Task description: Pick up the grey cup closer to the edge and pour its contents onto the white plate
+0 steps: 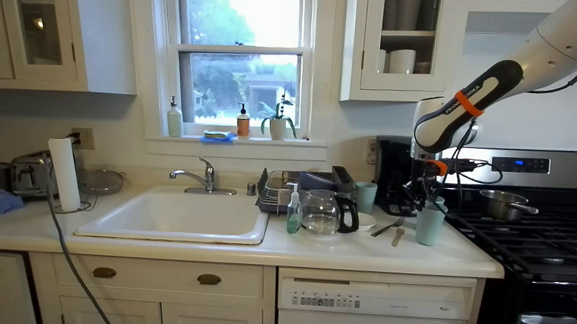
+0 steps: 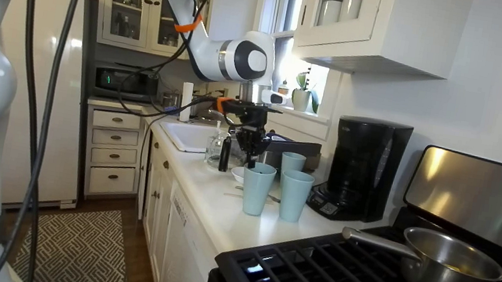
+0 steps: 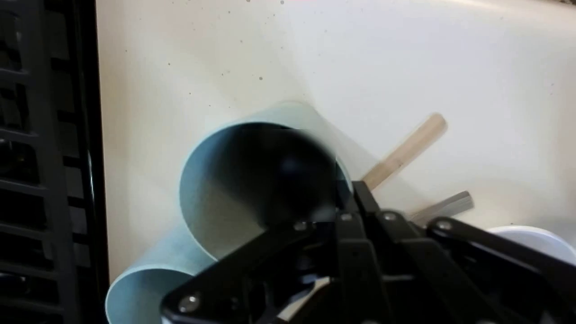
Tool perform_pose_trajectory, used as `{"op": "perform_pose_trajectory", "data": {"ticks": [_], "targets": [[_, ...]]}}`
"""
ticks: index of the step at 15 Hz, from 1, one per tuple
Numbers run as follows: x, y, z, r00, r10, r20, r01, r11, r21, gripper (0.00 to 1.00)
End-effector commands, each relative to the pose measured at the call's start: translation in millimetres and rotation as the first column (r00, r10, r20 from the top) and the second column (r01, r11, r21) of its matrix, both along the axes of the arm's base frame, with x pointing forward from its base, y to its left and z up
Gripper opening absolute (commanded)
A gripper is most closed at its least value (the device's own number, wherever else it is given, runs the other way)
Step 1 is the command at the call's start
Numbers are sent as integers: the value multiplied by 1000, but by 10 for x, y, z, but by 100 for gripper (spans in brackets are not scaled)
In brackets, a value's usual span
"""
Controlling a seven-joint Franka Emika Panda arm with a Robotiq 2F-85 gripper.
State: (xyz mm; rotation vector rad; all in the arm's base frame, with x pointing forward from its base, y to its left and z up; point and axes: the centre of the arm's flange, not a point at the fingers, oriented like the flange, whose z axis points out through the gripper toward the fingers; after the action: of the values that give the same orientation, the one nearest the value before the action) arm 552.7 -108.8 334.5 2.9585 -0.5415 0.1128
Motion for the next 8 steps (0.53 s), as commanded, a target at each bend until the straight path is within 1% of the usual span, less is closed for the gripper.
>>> {"op": "perform_pose_trajectory", "data": {"ticks": [1, 3, 5, 6, 7, 8], "targets": [[54, 10, 404, 999, -37, 11, 37, 999, 4, 1], [39, 61, 741, 999, -45, 19, 44, 999, 21, 1], [21, 149, 1035, 998, -62, -5, 62, 994, 95, 1], [28, 208, 1150, 997, -76, -16, 78, 985, 153, 1], [48, 284, 1265, 996, -83, -25, 86, 970, 229, 1], [64, 354, 1349, 995, -94, -32, 100, 954, 284, 1]]}}
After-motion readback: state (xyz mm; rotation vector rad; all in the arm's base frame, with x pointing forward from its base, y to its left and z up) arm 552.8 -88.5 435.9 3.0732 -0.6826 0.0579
